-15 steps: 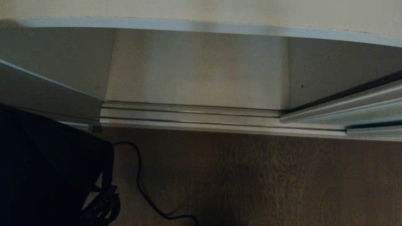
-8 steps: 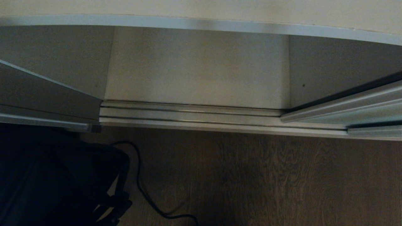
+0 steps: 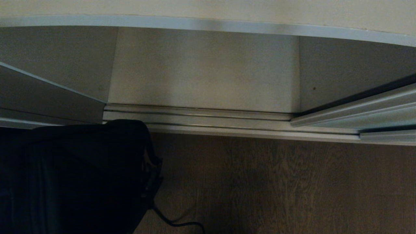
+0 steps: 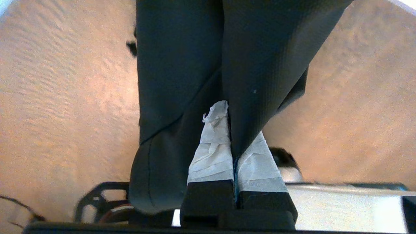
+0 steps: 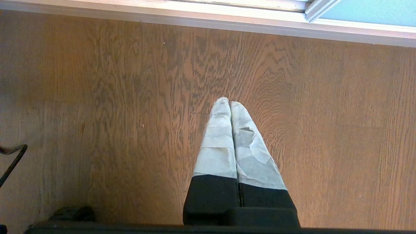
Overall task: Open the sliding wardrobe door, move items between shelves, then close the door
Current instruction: Place the bag on the lower shelf
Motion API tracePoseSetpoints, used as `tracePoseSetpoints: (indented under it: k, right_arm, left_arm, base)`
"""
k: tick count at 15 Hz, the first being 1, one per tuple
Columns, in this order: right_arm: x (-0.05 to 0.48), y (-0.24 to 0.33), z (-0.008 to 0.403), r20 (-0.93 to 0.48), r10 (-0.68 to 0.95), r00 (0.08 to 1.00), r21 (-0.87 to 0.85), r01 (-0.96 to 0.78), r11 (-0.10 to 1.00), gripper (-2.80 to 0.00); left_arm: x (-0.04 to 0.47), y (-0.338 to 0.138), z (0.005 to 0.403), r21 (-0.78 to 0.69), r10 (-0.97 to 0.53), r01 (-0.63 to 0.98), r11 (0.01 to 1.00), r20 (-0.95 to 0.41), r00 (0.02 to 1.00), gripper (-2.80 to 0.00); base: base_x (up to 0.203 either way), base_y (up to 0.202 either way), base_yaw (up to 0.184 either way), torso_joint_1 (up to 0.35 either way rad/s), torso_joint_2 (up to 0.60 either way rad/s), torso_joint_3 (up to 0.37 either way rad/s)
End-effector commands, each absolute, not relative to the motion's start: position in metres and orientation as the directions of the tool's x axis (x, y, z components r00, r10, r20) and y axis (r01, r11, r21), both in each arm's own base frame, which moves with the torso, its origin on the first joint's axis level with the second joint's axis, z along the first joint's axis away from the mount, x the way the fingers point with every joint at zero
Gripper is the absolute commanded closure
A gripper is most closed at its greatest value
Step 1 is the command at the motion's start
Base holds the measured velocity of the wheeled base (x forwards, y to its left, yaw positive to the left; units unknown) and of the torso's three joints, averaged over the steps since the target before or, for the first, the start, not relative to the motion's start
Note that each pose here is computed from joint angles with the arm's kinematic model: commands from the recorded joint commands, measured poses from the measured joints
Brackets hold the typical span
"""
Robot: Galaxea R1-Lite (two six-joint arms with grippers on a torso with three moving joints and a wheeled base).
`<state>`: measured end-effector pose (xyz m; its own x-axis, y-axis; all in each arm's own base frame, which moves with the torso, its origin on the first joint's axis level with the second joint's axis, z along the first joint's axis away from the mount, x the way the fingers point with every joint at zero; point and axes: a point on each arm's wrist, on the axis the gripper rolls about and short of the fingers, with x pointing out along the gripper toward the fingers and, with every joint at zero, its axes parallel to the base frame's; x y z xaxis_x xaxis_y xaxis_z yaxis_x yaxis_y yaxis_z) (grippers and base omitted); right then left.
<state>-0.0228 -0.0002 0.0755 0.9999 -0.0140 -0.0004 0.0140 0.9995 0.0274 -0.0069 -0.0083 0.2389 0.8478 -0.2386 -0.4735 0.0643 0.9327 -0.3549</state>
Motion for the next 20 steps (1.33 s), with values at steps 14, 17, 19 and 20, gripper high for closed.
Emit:
tracePoseSetpoints:
  k: [14,17,19,20]
  right_arm:
    - [-0.023,0.000,0.075,0.003,-0.014,1.000,0.028,0.014,1.000,0.00]
    - [-0.023,0.000,0.075,0.002,-0.014,1.000,0.028,0.014,1.000,0.00]
    - [-0.023,0.000,0.075,0.002,-0.014,1.000,0.028,0.014,1.000,0.00]
    - [-0.023,0.000,0.075,0.003,-0.014,1.000,0.028,0.014,1.000,0.00]
  left_arm:
    - [0.070,-0.003,0.221,-0.617,-0.440,-0.062,0.784,-0.624,0.646,0.00]
    - [0.089,-0.002,0.221,-0.644,-0.461,-0.089,0.760,-0.631,0.624,0.00]
    - [0.098,-0.001,0.221,-0.663,-0.490,-0.082,0.745,-0.625,0.608,0.00]
    - [0.103,-0.001,0.222,-0.667,-0.497,-0.082,0.740,-0.625,0.601,0.00]
  base:
    - [0.000,0.000,0.000,0.000,0.00,0.000]
    - [0.000,0.000,0.000,0.000,0.00,0.000]
    - [0.000,0.000,0.000,0.000,0.00,0.000]
    - [0.000,0.000,0.000,0.000,0.00,0.000]
